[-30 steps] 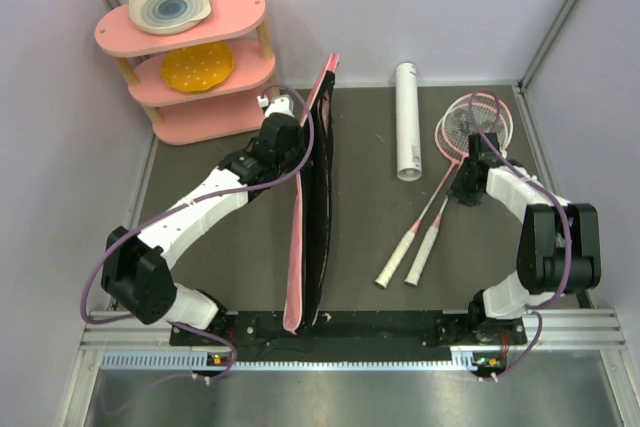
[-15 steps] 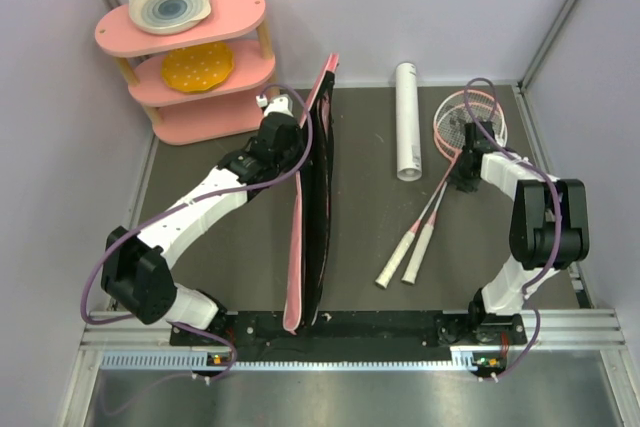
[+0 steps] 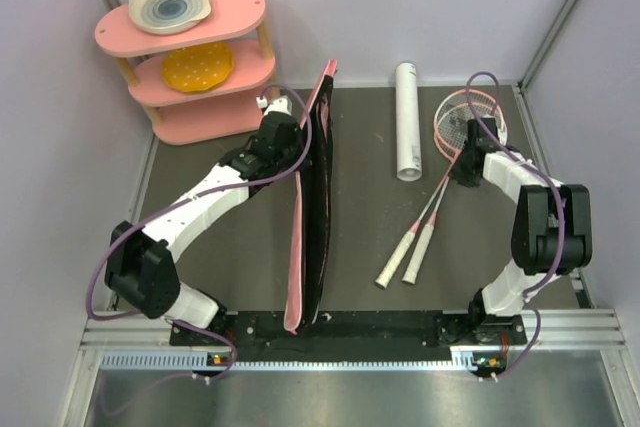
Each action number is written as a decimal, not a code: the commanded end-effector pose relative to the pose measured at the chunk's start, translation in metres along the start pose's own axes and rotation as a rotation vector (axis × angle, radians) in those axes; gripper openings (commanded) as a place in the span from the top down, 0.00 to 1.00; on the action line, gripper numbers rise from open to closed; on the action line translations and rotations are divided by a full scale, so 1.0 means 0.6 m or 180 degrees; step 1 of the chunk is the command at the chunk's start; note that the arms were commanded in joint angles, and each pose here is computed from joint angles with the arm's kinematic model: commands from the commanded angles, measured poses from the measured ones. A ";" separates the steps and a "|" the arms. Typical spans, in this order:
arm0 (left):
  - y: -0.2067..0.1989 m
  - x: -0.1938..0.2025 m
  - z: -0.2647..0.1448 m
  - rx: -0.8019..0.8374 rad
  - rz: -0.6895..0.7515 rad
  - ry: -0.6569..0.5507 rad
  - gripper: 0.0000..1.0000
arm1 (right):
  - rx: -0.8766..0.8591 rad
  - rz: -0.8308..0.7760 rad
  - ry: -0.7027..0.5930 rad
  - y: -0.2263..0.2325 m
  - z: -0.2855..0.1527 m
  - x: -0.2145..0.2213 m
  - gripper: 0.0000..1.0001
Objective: Pack up the badminton gear
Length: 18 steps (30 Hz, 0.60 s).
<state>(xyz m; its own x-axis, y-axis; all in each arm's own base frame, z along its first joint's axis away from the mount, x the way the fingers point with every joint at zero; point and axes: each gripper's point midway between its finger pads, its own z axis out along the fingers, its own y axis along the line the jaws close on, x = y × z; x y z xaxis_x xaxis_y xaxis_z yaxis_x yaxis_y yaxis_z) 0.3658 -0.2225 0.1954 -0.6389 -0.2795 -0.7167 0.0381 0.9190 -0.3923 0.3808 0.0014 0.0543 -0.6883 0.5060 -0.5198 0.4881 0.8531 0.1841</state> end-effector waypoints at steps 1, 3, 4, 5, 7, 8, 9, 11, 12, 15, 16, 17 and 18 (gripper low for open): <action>-0.020 -0.023 -0.002 0.0166 -0.0084 -0.0150 1.00 | -0.0273 -0.0002 -0.0073 0.038 0.009 -0.030 0.76; -0.023 -0.023 -0.003 0.0198 -0.0086 -0.0144 1.00 | -0.0313 0.0010 -0.0032 0.041 0.015 -0.023 0.77; -0.020 -0.023 -0.001 0.0177 -0.0075 -0.0148 1.00 | -0.0344 0.0035 -0.0035 0.045 0.017 -0.023 0.77; -0.019 -0.023 -0.001 0.0169 -0.0066 -0.0154 1.00 | -0.0346 0.0030 -0.0029 0.044 0.018 -0.021 0.76; -0.019 -0.023 0.000 0.0162 -0.0070 -0.0153 1.00 | -0.0341 0.0033 -0.0026 0.043 0.023 -0.020 0.76; -0.020 -0.022 0.000 0.0179 -0.0081 -0.0134 1.00 | -0.0338 0.0038 -0.0016 0.044 0.024 -0.019 0.76; -0.021 -0.021 0.000 0.0191 -0.0080 -0.0125 1.00 | -0.0344 0.0033 -0.0007 0.045 0.026 -0.019 0.77; -0.022 -0.021 0.000 0.0195 -0.0080 -0.0122 1.00 | -0.0349 0.0045 0.0008 0.045 0.032 -0.016 0.83; -0.021 -0.021 0.000 0.0191 -0.0085 -0.0125 1.00 | -0.0351 0.0040 0.0020 0.046 0.035 -0.014 0.84; -0.020 -0.020 0.001 0.0186 -0.0086 -0.0116 1.00 | -0.0330 0.0045 0.0059 0.045 0.045 -0.011 0.85; -0.020 -0.020 0.001 0.0186 -0.0086 -0.0116 1.00 | -0.0331 0.0040 0.0071 0.046 0.048 -0.009 0.85; -0.019 -0.018 0.002 0.0181 -0.0085 -0.0108 1.00 | -0.0333 0.0045 0.0078 0.046 0.050 -0.008 0.85; -0.019 -0.018 0.003 0.0181 -0.0085 -0.0108 1.00 | -0.0342 0.0050 0.0067 0.047 0.050 -0.010 0.86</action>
<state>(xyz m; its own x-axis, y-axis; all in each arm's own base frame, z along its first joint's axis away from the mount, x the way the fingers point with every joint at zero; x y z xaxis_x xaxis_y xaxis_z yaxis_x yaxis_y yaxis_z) 0.3640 -0.2258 0.1942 -0.6523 -0.2763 -0.7058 0.0514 0.9129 -0.4049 0.3960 0.0175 0.0322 -0.7160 0.5124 -0.4742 0.4508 0.8579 0.2464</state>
